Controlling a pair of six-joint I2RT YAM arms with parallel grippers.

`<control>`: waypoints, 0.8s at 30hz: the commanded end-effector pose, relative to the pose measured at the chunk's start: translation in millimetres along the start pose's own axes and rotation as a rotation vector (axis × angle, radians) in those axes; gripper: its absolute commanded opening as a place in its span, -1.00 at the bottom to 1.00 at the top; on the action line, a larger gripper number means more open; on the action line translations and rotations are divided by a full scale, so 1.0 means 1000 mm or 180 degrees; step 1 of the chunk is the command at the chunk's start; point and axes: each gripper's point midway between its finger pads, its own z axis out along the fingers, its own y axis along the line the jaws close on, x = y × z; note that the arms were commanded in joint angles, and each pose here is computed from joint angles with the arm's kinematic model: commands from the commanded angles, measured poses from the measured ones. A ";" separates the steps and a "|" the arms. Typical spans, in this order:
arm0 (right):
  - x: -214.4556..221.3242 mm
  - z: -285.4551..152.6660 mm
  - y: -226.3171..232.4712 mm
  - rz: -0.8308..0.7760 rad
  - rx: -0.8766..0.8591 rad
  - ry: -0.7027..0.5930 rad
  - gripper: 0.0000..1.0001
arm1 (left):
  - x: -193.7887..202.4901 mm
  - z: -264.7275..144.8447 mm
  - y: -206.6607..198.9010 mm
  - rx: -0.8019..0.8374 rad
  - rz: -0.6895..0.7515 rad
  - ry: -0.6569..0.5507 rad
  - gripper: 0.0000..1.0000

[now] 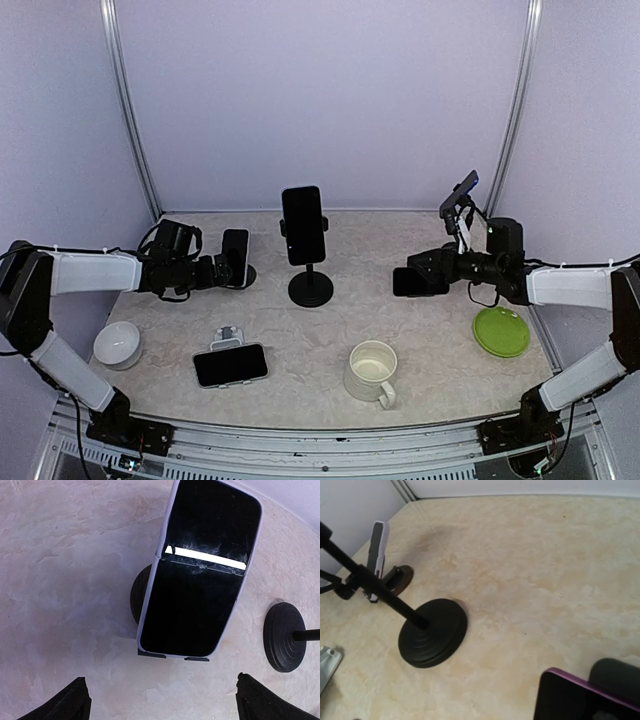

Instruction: Remove the phone from the phone stand

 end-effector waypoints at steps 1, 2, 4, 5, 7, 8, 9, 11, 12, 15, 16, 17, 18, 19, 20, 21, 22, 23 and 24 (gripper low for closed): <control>-0.007 -0.002 0.013 -0.0178 -0.0136 -0.0125 1.00 | -0.022 -0.012 -0.001 -0.0159 0.0072 -0.0182 0.98; -0.007 -0.003 0.013 -0.0191 -0.0127 -0.0135 1.00 | -0.026 -0.015 0.000 -0.0212 0.0080 -0.0190 0.98; -0.009 -0.005 0.013 -0.0211 -0.0107 -0.0164 1.00 | -0.031 -0.019 0.003 -0.0312 0.0104 -0.0189 0.98; -0.010 -0.006 0.013 -0.0224 -0.0089 -0.0177 1.00 | -0.035 -0.023 0.004 -0.0356 0.0096 -0.0216 0.98; -0.014 -0.007 0.012 -0.0255 -0.0016 -0.0196 1.00 | -0.044 -0.031 0.006 -0.0428 0.0051 -0.0306 0.97; -0.018 -0.009 0.011 -0.0272 0.0026 -0.0206 1.00 | -0.049 -0.035 0.008 -0.0498 -0.0017 -0.0375 0.98; -0.021 -0.010 0.009 -0.0283 0.0087 -0.0211 1.00 | -0.055 -0.041 0.012 -0.0604 -0.0105 -0.0464 0.98; -0.025 -0.012 0.007 -0.0279 0.0166 -0.0201 1.00 | -0.062 -0.050 0.012 -0.0685 -0.0134 -0.0577 0.98; -0.027 -0.014 0.008 -0.0295 0.0170 -0.0216 1.00 | -0.064 -0.051 0.004 -0.0601 -0.0033 -0.0605 0.98; -0.038 -0.026 0.012 -0.0300 0.0237 -0.0399 1.00 | -0.065 -0.057 -0.014 -0.0515 0.0173 -0.0719 0.98; -0.041 -0.030 0.013 -0.0301 0.0269 -0.0460 1.00 | -0.066 -0.058 -0.017 -0.0529 0.0239 -0.0726 0.98; -0.041 -0.034 0.012 -0.0294 0.0312 -0.0502 1.00 | -0.065 -0.057 -0.019 -0.0562 0.0315 -0.0699 0.98; -0.044 -0.038 0.011 -0.0277 0.0378 -0.0551 1.00 | -0.063 -0.055 -0.021 -0.0580 0.0395 -0.0626 0.98; -0.044 -0.041 0.008 -0.0248 0.0449 -0.0578 1.00 | -0.062 -0.052 -0.025 -0.0538 0.0463 -0.0527 0.98; -0.045 -0.044 0.008 -0.0248 0.0495 -0.0601 1.00 | -0.060 -0.050 -0.028 -0.0497 0.0572 -0.0461 0.98; -0.046 -0.046 0.007 -0.0249 0.0519 -0.0618 1.00 | -0.059 -0.049 -0.032 -0.0423 0.0643 -0.0439 0.98; -0.047 -0.048 0.009 -0.0260 0.0517 -0.0634 1.00 | -0.059 -0.048 -0.036 -0.0344 0.0685 -0.0441 0.98; -0.048 -0.050 0.010 -0.0274 0.0503 -0.0660 1.00 | -0.060 -0.047 -0.039 -0.0294 0.0728 -0.0457 0.98; -0.047 -0.052 0.012 -0.0290 0.0493 -0.0686 1.00 | -0.064 -0.046 -0.040 -0.0319 0.0728 -0.0477 0.98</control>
